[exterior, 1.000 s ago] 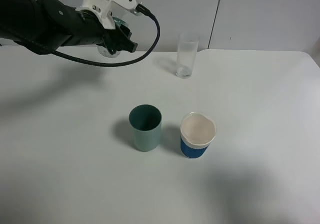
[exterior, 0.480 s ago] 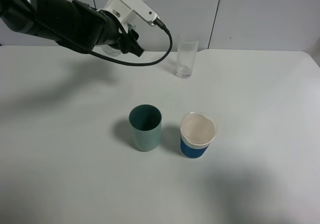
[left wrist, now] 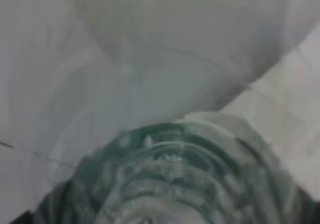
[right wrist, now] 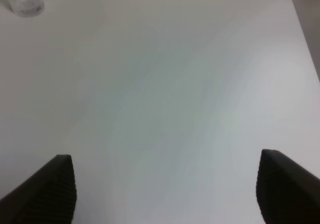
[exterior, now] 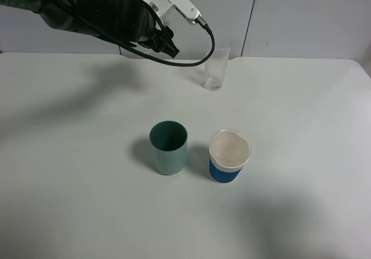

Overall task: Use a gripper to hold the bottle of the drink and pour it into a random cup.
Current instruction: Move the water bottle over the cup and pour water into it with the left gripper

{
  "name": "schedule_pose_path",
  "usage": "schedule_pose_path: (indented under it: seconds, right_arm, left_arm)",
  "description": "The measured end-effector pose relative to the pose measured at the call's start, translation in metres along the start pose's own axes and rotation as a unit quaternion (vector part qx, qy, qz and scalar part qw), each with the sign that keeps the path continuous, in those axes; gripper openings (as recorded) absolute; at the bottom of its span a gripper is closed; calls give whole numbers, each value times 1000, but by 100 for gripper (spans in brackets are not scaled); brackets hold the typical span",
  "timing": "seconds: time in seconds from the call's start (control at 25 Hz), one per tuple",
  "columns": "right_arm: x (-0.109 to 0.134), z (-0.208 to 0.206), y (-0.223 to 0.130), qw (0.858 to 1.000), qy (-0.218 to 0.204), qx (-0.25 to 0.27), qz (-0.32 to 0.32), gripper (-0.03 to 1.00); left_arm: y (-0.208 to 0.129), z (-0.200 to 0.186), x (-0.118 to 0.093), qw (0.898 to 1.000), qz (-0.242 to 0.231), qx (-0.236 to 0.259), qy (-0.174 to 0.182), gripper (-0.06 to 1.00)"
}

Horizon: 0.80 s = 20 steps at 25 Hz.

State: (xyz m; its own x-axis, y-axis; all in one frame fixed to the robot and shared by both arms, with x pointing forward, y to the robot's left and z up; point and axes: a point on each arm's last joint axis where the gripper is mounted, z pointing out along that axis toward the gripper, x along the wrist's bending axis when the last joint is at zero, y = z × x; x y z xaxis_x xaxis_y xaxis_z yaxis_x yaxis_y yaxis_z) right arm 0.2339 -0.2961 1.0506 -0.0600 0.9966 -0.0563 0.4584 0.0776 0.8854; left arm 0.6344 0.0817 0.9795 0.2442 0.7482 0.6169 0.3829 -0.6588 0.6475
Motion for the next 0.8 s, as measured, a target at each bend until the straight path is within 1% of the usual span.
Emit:
schedule_pose_path:
  seconds: [0.16, 0.28, 0.4, 0.64, 0.8]
  right_arm:
    - [0, 0, 0, 1000, 0, 0, 0, 74]
    - [0, 0, 0, 1000, 0, 0, 0, 74]
    - [0, 0, 0, 1000, 0, 0, 0, 74]
    - [0, 0, 0, 1000, 0, 0, 0, 74]
    - [0, 0, 0, 1000, 0, 0, 0, 74]
  left_arm:
    - [-3, 9, -5, 999, 23, 36, 14, 55]
    - [-3, 13, -7, 998, 28, 46, 21, 55]
    - [1, 13, -14, 998, 39, 43, 20, 55]
    - [8, 13, -38, 994, 106, 38, 10, 55]
    - [10, 13, -42, 992, 119, 36, 9, 55]
